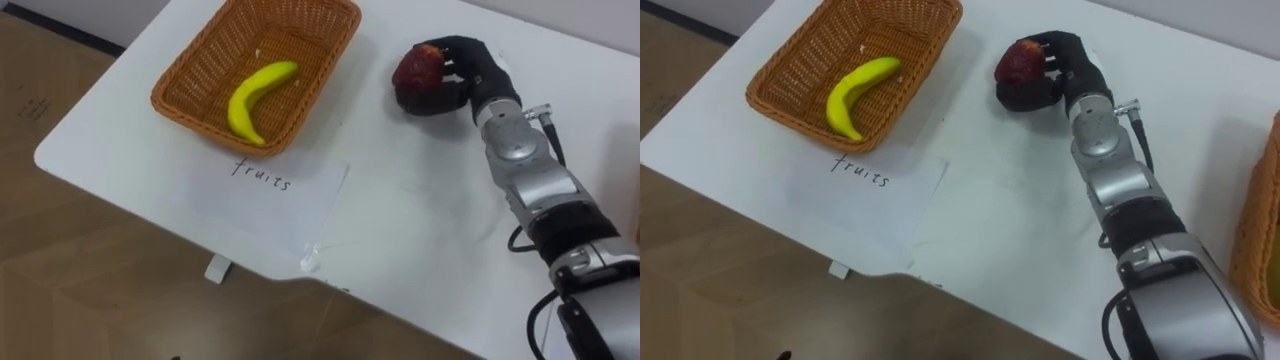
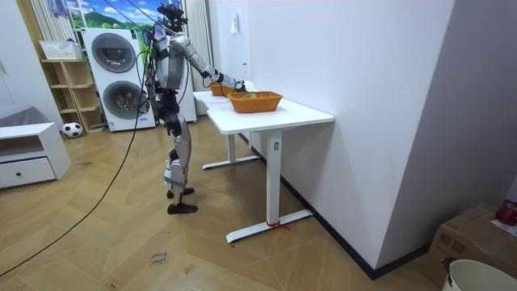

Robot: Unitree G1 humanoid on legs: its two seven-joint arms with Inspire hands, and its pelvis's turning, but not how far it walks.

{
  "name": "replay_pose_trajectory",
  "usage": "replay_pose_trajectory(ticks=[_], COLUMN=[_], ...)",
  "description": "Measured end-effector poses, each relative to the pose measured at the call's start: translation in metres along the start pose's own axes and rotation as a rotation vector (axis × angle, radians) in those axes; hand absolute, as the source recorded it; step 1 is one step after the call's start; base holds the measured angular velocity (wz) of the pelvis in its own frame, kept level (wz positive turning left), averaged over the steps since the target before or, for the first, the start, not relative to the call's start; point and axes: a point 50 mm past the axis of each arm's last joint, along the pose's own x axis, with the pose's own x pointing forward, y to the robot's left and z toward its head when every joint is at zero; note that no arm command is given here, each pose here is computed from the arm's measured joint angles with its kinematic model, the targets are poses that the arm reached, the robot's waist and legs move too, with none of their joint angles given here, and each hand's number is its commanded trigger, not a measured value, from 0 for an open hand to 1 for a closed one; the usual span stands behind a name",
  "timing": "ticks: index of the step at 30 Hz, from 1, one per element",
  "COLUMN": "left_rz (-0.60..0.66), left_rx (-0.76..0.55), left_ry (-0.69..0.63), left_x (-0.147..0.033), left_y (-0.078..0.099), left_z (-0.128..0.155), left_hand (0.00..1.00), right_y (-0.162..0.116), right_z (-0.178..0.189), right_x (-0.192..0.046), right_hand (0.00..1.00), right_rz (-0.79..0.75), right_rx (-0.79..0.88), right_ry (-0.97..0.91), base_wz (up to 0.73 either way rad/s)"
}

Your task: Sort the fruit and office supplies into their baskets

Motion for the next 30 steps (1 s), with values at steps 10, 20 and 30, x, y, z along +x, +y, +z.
replay_pose_trajectory(ticks=[10, 20, 30], left_rz=[0.042, 0.081, 0.093], left_rx=[-0.047, -0.029, 0.052], left_ry=[0.066, 0.096, 0.153], left_x=[-0.006, -0.011, -0.015], left_y=[0.003, 0.008, 0.011], left_z=[-0.026, -0.042, -0.054], left_hand=[0.00, 0.00, 0.00], right_y=[0.006, 0.008, 0.009], right_z=[0.013, 0.046, 0.074], right_x=[0.000, -0.003, -0.011], right_hand=[1.00, 1.00, 1.00], right_rz=[0.040, 0.056, 0.060], right_rx=[0.001, 0.050, 0.063], right_ry=[-0.040, -0.170, -0.302], base_wz=[0.01, 0.04, 0.06])
